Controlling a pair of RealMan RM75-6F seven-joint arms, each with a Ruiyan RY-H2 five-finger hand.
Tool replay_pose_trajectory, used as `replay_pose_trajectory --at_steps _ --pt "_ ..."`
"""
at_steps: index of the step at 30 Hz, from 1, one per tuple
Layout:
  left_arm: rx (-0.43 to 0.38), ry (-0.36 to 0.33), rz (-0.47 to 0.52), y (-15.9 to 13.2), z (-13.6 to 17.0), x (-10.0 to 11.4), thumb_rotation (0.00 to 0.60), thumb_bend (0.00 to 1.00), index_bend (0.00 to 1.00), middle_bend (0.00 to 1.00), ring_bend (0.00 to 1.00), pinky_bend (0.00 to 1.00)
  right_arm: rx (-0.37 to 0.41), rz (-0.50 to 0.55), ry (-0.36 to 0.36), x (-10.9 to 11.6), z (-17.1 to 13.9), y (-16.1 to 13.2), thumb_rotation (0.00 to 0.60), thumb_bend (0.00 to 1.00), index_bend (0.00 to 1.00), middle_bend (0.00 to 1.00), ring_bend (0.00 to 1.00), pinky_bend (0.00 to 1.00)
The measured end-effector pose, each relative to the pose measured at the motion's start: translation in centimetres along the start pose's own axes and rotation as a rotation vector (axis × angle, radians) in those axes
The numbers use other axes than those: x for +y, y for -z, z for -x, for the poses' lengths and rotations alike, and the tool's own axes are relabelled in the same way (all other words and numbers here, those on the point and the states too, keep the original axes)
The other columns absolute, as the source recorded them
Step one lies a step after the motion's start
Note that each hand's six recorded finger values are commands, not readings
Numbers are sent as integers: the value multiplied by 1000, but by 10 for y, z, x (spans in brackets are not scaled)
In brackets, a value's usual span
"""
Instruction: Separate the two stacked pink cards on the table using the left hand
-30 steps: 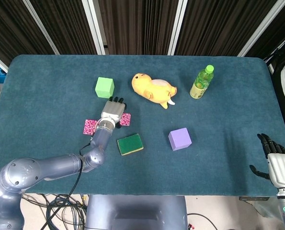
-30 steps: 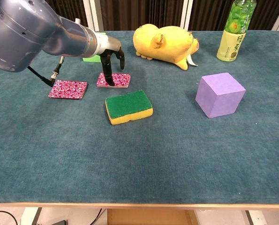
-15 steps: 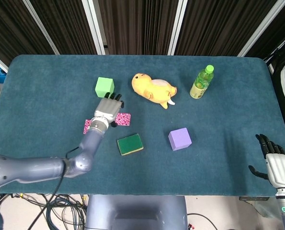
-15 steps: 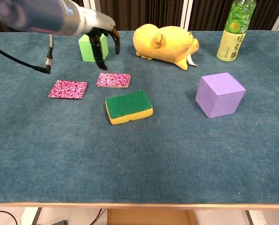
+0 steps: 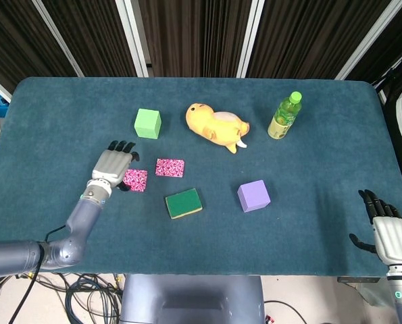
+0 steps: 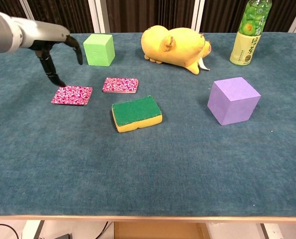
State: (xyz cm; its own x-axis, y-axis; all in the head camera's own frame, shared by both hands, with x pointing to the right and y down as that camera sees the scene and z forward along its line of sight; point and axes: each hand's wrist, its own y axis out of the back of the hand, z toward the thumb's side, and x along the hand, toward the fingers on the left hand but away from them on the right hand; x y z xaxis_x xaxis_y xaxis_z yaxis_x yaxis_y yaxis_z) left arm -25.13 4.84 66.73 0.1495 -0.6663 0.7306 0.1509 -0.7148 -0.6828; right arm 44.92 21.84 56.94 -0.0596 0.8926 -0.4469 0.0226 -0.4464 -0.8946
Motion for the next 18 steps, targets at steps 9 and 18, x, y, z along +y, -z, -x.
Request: replay_pose_trajectory --at_steps 9,18 --pt "0 31 1 8 -6 -24 600 142 336 124 0 0 -1 3 2 1 0 1 600 200 34 83 153 216" --pt "14 52 2 8 -11 -39 600 125 321 122 0 0 1 4 -1 0 0 0 600 200 34 83 153 216"
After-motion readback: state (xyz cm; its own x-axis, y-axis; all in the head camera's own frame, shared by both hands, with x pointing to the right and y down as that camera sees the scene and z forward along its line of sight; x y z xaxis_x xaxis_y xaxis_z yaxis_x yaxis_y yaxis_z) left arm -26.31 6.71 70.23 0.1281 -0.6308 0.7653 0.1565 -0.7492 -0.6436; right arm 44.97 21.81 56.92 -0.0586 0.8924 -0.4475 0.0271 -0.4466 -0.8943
